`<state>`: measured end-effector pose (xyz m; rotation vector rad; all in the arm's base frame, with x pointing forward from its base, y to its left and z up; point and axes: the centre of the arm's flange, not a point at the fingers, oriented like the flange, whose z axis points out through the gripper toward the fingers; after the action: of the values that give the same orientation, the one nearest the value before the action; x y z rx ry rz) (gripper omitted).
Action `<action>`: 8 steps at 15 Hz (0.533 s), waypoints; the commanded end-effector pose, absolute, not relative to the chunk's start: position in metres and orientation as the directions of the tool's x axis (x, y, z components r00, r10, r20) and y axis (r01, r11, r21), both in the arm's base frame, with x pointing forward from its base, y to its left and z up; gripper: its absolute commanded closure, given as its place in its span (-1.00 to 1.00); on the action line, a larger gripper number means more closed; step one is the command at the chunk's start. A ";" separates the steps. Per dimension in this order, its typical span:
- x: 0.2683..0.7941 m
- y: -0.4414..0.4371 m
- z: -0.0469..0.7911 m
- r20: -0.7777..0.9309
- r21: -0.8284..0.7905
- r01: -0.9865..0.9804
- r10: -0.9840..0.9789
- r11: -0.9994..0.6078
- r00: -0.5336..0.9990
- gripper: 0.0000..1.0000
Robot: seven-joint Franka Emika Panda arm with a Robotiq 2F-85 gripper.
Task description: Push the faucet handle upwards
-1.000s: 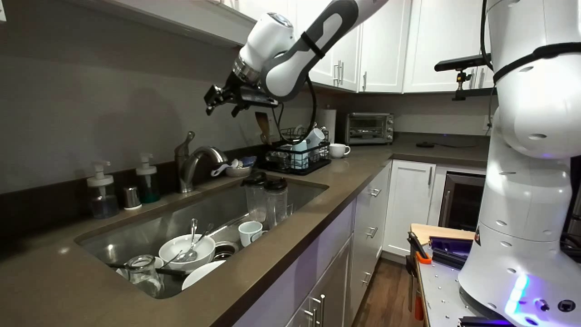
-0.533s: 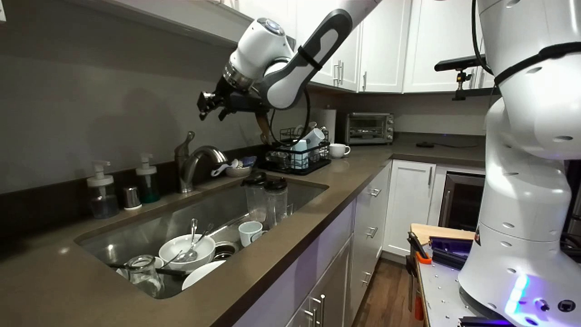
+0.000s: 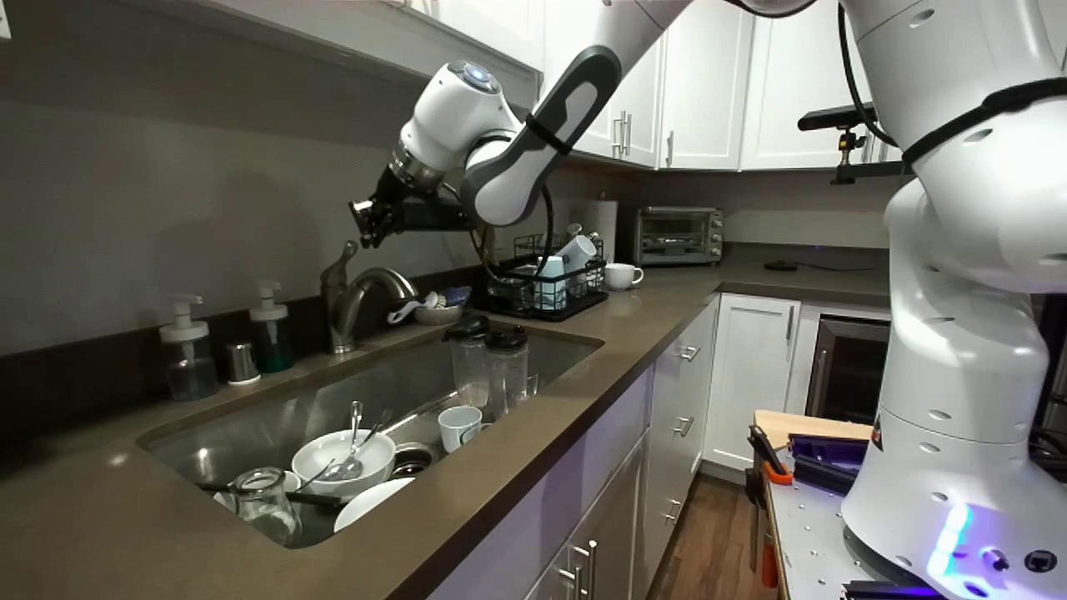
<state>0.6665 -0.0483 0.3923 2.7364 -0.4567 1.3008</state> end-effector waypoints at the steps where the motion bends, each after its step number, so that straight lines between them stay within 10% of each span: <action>1: 0.685 -0.051 0.377 0.779 -0.085 -0.278 -0.237 -0.957 0.580 0.96; 8: 0.710 -0.063 0.375 0.818 -0.064 -0.261 -0.200 -0.963 0.539 0.90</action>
<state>0.6939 -0.0573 0.3730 2.7209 -0.4199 1.3613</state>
